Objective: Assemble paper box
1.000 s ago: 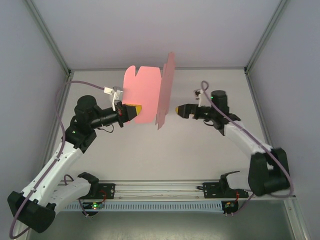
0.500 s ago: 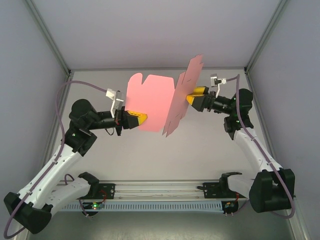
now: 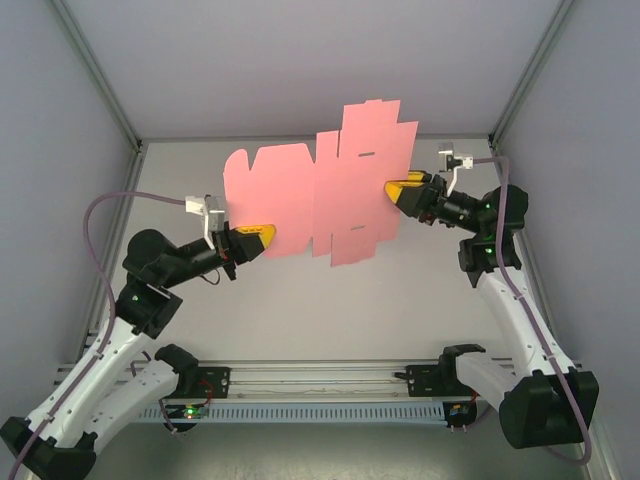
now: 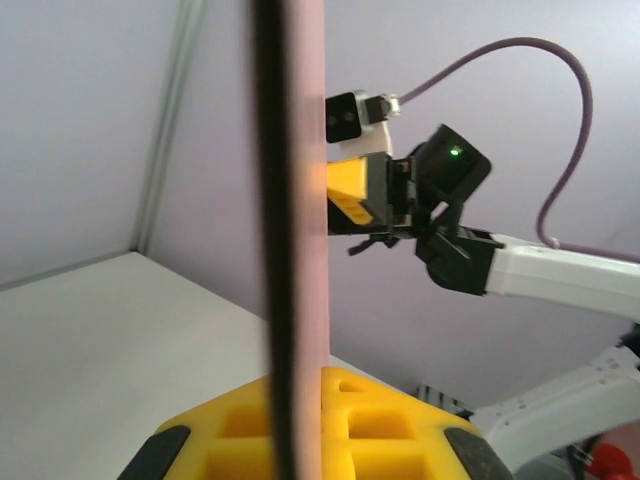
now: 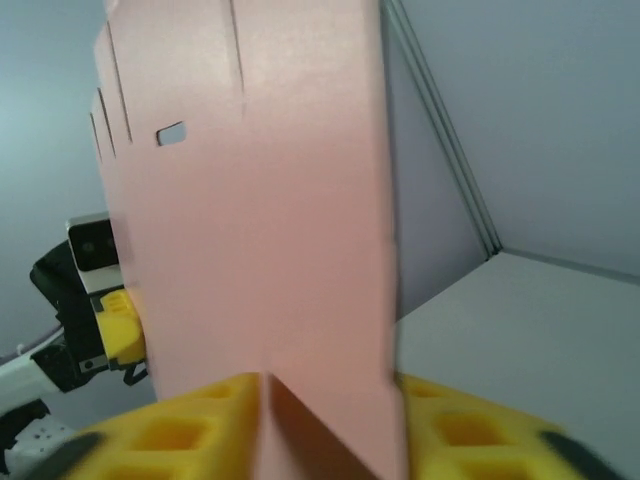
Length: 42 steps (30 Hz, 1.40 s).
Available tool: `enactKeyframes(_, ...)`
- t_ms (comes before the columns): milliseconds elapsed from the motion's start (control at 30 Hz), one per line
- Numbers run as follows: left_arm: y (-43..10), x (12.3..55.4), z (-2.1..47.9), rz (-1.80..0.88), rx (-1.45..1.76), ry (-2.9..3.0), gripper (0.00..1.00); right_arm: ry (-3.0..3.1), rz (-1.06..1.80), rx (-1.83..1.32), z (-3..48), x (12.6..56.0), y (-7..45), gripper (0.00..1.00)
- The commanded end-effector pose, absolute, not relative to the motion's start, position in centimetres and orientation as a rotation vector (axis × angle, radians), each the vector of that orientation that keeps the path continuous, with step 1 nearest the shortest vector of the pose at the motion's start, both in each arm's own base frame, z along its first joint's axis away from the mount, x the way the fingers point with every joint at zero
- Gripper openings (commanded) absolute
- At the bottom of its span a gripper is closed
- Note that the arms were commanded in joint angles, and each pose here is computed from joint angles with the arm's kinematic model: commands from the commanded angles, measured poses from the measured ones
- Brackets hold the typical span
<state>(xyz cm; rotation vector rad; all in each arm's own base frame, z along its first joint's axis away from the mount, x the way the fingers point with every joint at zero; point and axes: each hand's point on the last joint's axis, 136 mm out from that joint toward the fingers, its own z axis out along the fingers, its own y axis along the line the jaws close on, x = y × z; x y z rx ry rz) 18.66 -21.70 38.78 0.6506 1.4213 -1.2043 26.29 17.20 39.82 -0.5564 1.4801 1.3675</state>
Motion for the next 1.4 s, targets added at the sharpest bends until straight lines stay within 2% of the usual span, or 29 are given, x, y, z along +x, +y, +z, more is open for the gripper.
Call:
enactKeyframes(0, -21.0, 20.7, 38.9, -1.135, 0.536, 1.430, 0.00, 1.453, 1.394, -0.666, 40.5, 24.0, 18.0, 0.23)
enactKeyframes(67, -20.7, 21.2, 38.4, -1.120, 0.497, 1.453, 0.00, 1.455, 1.395, -0.665, 40.5, 23.8, 18.0, 0.16)
enactKeyframes(200, -20.2, 21.8, 37.3, -1.102, 0.439, 1.482, 0.00, 1.478, 1.364, -0.663, 39.9, 23.7, 18.0, 0.10)
enactKeyframes(300, -20.3, 22.0, 36.5, -1.114, 0.425, 1.509, 0.00, 1.604, 1.222, -0.623, 37.8, 25.1, 18.3, 0.04)
enactKeyframes(467, -20.5, 22.7, 34.7, -1.133, 0.383, 1.588, 0.00, 2.003, 0.387, -0.439, 32.5, 29.7, 15.4, 0.00)
enactKeyframes(633, -20.6, 24.5, 30.6, -1.178, 0.236, 1.691, 0.00, 2.021, 0.001, -0.383, 32.1, 31.6, 13.7, 0.00)
enactKeyframes(733, -21.1, 24.9, 28.4, -1.220, 0.175, 1.736, 0.00, 2.001, -0.377, -0.435, 31.7, 33.0, 13.4, 0.00)
enactKeyframes(900, -20.3, 25.0, 24.9, -1.122, 0.062, 1.873, 0.00, 1.950, -0.852, -0.433, 32.1, 36.0, 12.3, 0.00)
enactKeyframes(933, -19.7, 25.1, 23.8, -1.088, 0.020, 1.911, 0.10, 1.935, -0.885, -0.461, 32.0, 36.4, 12.7, 0.00)
enactKeyframes(967, -19.2, 25.0, 22.8, -1.056, -0.016, 1.943, 0.29, 1.937, -0.854, -0.516, 31.6, 36.7, 13.6, 0.00)
enactKeyframes(1033, -17.4, 24.8, 20.6, -0.966, -0.107, 2.012, 0.84, 1.960, -0.642, -0.679, 30.2, 36.8, 16.2, 0.00)
enactKeyframes(1067, -16.3, 24.6, 19.8, -0.903, -0.154, 2.043, 0.91, 1.967, -0.508, -0.775, 29.5, 36.4, 17.6, 0.00)
enactKeyframes(1133, -14.2, 23.9, 19.0, -0.796, -0.213, 2.087, 0.94, 1.959, -0.241, -0.967, 28.1, 34.7, 20.1, 0.00)
enactKeyframes(1167, -13.1, 23.5, 18.8, -0.743, -0.255, 2.105, 0.99, 1.939, -0.121, -1.076, 27.7, 33.5, 21.1, 0.00)
enactKeyframes(1233, -11.4, 22.8, 18.9, -0.670, -0.306, 2.106, 1.00, 1.869, 0.106, -1.332, 26.7, 29.7, 22.8, 0.00)
enactKeyframes(1367, -10.3, 22.2, 20.9, -0.653, -0.323, 2.062, 1.00, 1.803, 0.292, -1.474, 28.9, 25.5, 23.5, 0.00)
